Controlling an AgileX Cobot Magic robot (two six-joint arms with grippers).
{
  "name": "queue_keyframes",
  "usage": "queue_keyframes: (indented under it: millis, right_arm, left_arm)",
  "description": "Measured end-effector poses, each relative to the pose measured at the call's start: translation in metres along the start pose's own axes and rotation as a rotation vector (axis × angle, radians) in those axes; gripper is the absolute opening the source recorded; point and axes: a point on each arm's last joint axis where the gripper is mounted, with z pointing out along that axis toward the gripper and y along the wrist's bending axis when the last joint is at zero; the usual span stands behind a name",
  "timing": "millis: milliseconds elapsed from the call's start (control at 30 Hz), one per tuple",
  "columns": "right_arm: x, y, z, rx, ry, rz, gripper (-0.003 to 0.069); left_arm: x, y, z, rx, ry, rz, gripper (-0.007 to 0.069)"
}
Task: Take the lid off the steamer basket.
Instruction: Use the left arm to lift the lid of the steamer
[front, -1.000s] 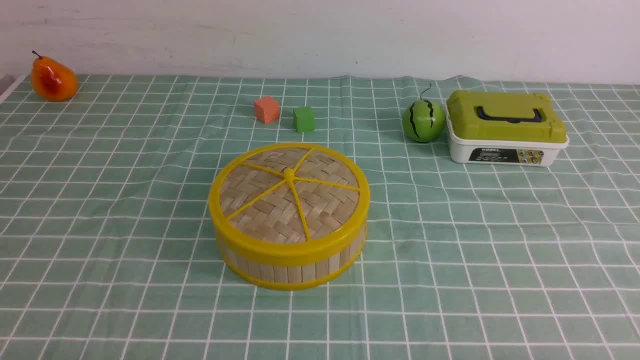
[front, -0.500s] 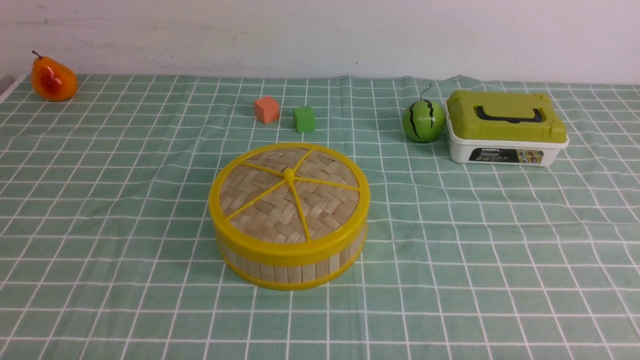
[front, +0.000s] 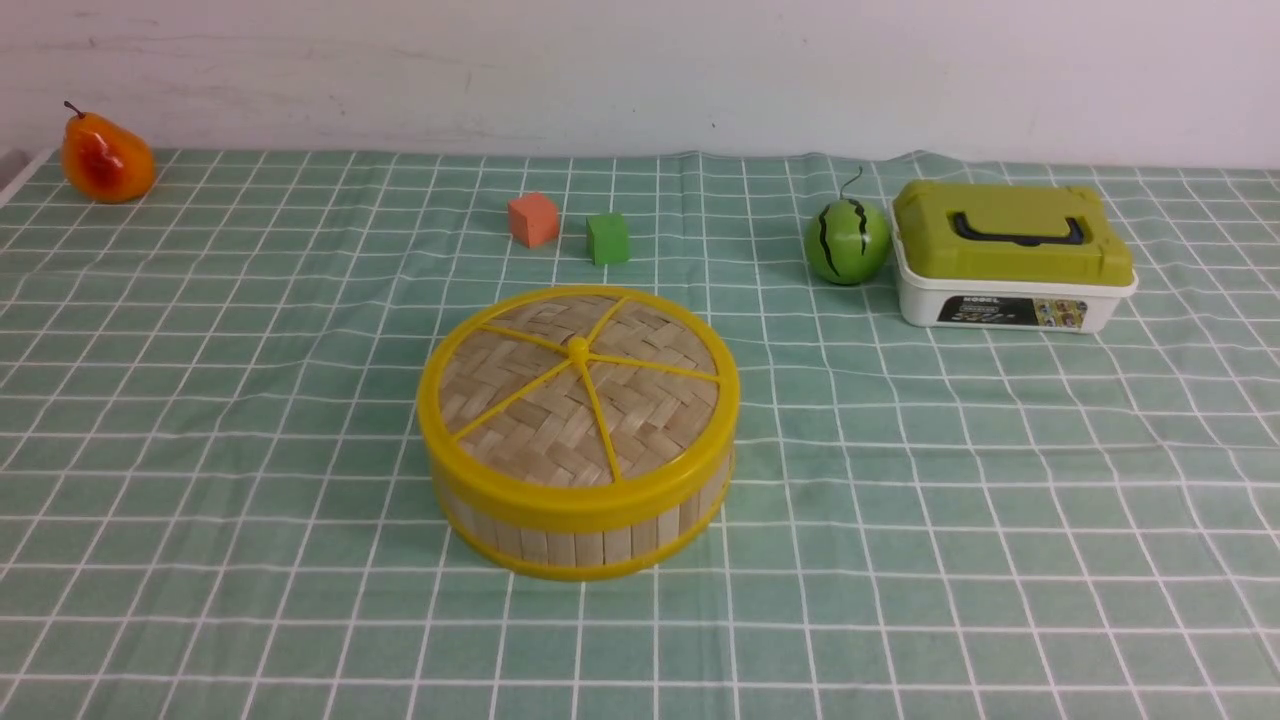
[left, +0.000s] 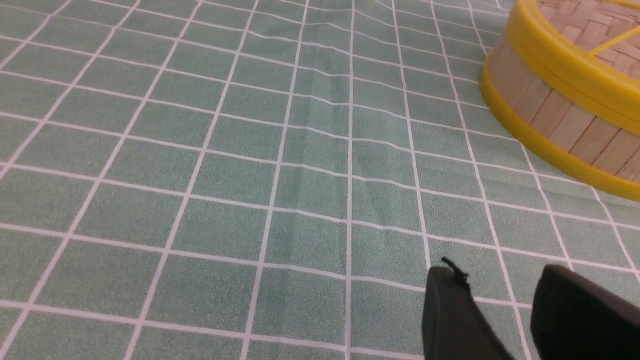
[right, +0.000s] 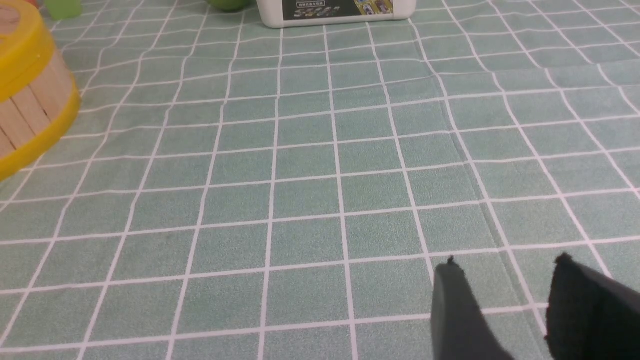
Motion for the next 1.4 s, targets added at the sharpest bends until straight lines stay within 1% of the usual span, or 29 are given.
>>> queue_keyframes:
  millis: [133,167,233,267,333,367,400,433,467,500,533,567,600,633,733,1067,1133,1200,1267,1333,1367,1400]
  right_arm:
    - [0.000,0.000,0.000,0.000,0.000,0.000,0.0241]
    - [0.000,0.000,0.000,0.000,0.000,0.000,0.0241]
    - [0.000,0.000,0.000,0.000,0.000,0.000,0.0241]
    - [0.000,0.000,0.000,0.000,0.000,0.000,0.0241]
    - [0.000,0.000,0.000,0.000,0.000,0.000,0.0241]
    - [0.000,0.000,0.000,0.000,0.000,0.000,0.0241]
    - [0.000,0.000,0.000,0.000,0.000,0.000,0.0241]
    - [0.000,0.000,0.000,0.000,0.000,0.000,0.0241]
    - [0.000,0.000,0.000,0.000,0.000,0.000,0.0241]
    - [0.000,0.000,0.000,0.000,0.000,0.000,0.0241]
    - [0.000,0.000,0.000,0.000,0.000,0.000,0.0241]
    - [0.000,0.000,0.000,0.000,0.000,0.000,0.0241]
    - [0.000,0.000,0.000,0.000,0.000,0.000,0.0241]
    - [0.000,0.000,0.000,0.000,0.000,0.000,0.0241]
    - [0.000,0.000,0.000,0.000,0.000,0.000,0.0241]
    - [0.000,0.000,0.000,0.000,0.000,0.000,0.0241]
    - [0.000,0.000,0.000,0.000,0.000,0.000,0.0241]
    - [0.000,0.000,0.000,0.000,0.000,0.000,0.0241]
    - [0.000,0.000,0.000,0.000,0.000,0.000,0.0241]
    - [0.000,0.000,0.000,0.000,0.000,0.000,0.0241]
    - [0.000,0.000,0.000,0.000,0.000,0.000,0.0241]
    - [0.000,0.000,0.000,0.000,0.000,0.000,0.0241]
  left_arm:
    - [-0.001,0.000,0.000,-0.002,-0.013,0.014,0.0239]
    - [-0.002,0.000,0.000,0.005,-0.027,0.000,0.0239]
    - [-0.005,-0.002,0.000,0.029,-0.049,-0.082,0.0239]
    - [-0.007,-0.006,0.000,0.081,-0.066,-0.293,0.0239]
    - [-0.009,-0.012,-0.001,0.159,-0.051,-0.669,0.0239]
    - [-0.010,-0.014,-0.002,0.189,-0.035,-0.828,0.0239]
    - [-0.010,-0.015,-0.002,0.204,-0.027,-0.905,0.0239]
    - [-0.011,-0.018,-0.003,0.249,0.007,-1.156,0.0239]
    - [-0.012,-0.020,-0.003,0.276,0.032,-1.312,0.0239]
    - [-0.012,-0.021,-0.003,0.286,0.041,-1.368,0.0239]
    - [-0.014,-0.022,-0.004,0.315,0.067,-1.524,0.0239]
    - [-0.014,-0.022,-0.004,0.321,0.071,-1.557,0.0239]
    - [-0.015,-0.023,-0.004,0.337,0.080,-1.635,0.0239]
    - [-0.016,-0.023,-0.004,0.345,0.084,-1.669,0.0239]
    - [-0.016,-0.023,-0.005,0.350,0.083,-1.684,0.0239]
    - [-0.018,-0.022,-0.005,0.355,0.060,-1.656,0.0239]
    - [-0.021,-0.020,-0.005,0.369,0.021,-1.691,0.0239]
    - [-0.027,-0.016,-0.005,0.392,-0.064,-1.734,0.0239]
    - [-0.034,-0.011,-0.008,0.410,-0.167,-1.715,0.0233]
    - [-0.052,-0.007,-0.016,0.446,-0.324,-1.630,0.0204]
    - [-0.065,-0.007,-0.023,0.468,-0.412,-1.554,0.0176]
    - [-0.082,-0.007,-0.035,0.492,-0.515,-1.444,0.0134]
